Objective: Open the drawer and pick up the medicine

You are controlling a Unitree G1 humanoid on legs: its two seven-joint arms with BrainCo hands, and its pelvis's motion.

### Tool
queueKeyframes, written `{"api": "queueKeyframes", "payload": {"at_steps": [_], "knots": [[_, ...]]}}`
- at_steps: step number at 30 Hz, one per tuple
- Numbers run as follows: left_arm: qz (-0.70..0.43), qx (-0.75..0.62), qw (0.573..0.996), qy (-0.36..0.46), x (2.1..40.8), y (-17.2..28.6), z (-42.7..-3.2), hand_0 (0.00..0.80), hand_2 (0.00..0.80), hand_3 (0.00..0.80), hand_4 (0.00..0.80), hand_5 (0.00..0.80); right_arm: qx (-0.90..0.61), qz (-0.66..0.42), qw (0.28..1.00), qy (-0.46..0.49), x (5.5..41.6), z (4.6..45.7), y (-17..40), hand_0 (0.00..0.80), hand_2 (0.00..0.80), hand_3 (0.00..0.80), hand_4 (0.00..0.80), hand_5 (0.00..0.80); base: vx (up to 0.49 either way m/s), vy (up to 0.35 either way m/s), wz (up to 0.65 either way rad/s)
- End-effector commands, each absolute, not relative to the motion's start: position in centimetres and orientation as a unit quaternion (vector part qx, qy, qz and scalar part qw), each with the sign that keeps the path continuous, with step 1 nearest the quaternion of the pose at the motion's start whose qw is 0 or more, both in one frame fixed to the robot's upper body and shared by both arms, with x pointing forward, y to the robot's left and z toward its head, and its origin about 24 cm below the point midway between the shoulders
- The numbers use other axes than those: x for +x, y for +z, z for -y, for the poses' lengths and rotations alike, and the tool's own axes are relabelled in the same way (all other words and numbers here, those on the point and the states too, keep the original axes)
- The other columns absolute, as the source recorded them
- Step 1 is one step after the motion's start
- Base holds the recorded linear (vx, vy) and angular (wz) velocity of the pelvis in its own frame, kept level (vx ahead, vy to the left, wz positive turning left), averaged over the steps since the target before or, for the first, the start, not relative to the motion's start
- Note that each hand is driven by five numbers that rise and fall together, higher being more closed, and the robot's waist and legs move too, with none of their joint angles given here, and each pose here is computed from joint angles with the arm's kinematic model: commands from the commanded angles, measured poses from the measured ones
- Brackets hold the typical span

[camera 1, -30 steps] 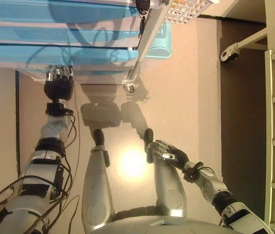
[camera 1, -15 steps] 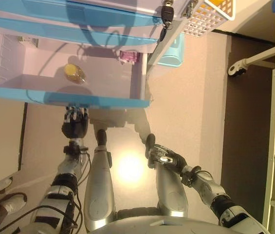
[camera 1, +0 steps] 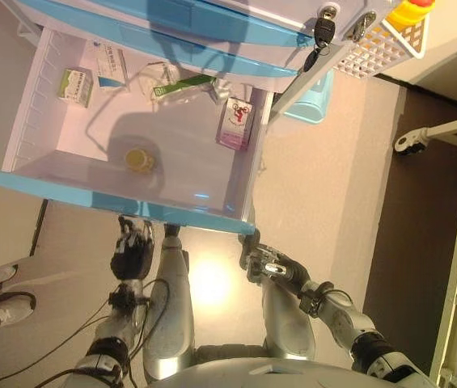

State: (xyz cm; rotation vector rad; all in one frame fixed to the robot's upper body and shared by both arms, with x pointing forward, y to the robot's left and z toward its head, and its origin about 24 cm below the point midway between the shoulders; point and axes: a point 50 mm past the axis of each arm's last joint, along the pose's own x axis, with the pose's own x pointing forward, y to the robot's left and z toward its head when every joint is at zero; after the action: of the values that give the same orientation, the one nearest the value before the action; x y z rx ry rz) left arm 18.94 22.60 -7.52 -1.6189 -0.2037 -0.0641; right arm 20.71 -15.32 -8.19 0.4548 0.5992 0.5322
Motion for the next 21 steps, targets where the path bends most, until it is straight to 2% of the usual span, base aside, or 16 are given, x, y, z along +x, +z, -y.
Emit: {"api": "queueKeyframes", "payload": {"at_steps": [1,9,10,11,19,21], "knots": [[0.041,-0.744,0.667,-0.026,16.2,-9.1,-20.6,0.8,0.8,0.8,0.8,0.8,0.238,-0.334,0.875,0.257,16.5,14.5,-10.0,0.0,0.0,0.0,0.0,0.0,0.005,-0.025,0.16],[0.0,-0.748,0.664,0.007,14.7,-10.2,-20.4,0.8,0.8,0.8,0.8,0.8,0.248,-0.333,0.876,0.244,16.4,14.5,-10.2,0.0,0.0,0.0,0.0,0.0,0.001,-0.011,0.14],[-0.011,-0.747,0.664,0.017,14.6,-10.4,-20.4,0.596,0.596,0.596,0.596,0.596,0.249,-0.333,0.876,0.243,16.4,14.5,-10.3,0.0,0.0,0.0,0.0,0.0,0.007,0.01,0.08],[-0.02,-0.746,0.666,0.025,14.5,-10.5,-20.4,0.0,0.0,0.0,0.0,0.0,0.249,-0.333,0.877,0.243,16.4,14.5,-10.3,0.0,0.0,0.0,0.0,0.0,0.005,0.015,0.05],[-0.087,-0.726,0.675,0.098,14.3,-11.7,-21.0,0.0,0.0,0.0,0.0,0.0,0.248,-0.321,0.889,0.214,16.4,15.3,-10.5,0.0,0.0,0.0,0.0,0.0,0.009,0.024,0.0],[-0.147,-0.702,0.683,0.137,13.8,-12.4,-21.3,0.0,0.0,0.0,0.0,0.0,0.206,-0.297,0.914,0.186,17.1,16.2,-10.1,0.0,0.0,0.0,0.0,0.0,0.012,0.059,0.0]]}}
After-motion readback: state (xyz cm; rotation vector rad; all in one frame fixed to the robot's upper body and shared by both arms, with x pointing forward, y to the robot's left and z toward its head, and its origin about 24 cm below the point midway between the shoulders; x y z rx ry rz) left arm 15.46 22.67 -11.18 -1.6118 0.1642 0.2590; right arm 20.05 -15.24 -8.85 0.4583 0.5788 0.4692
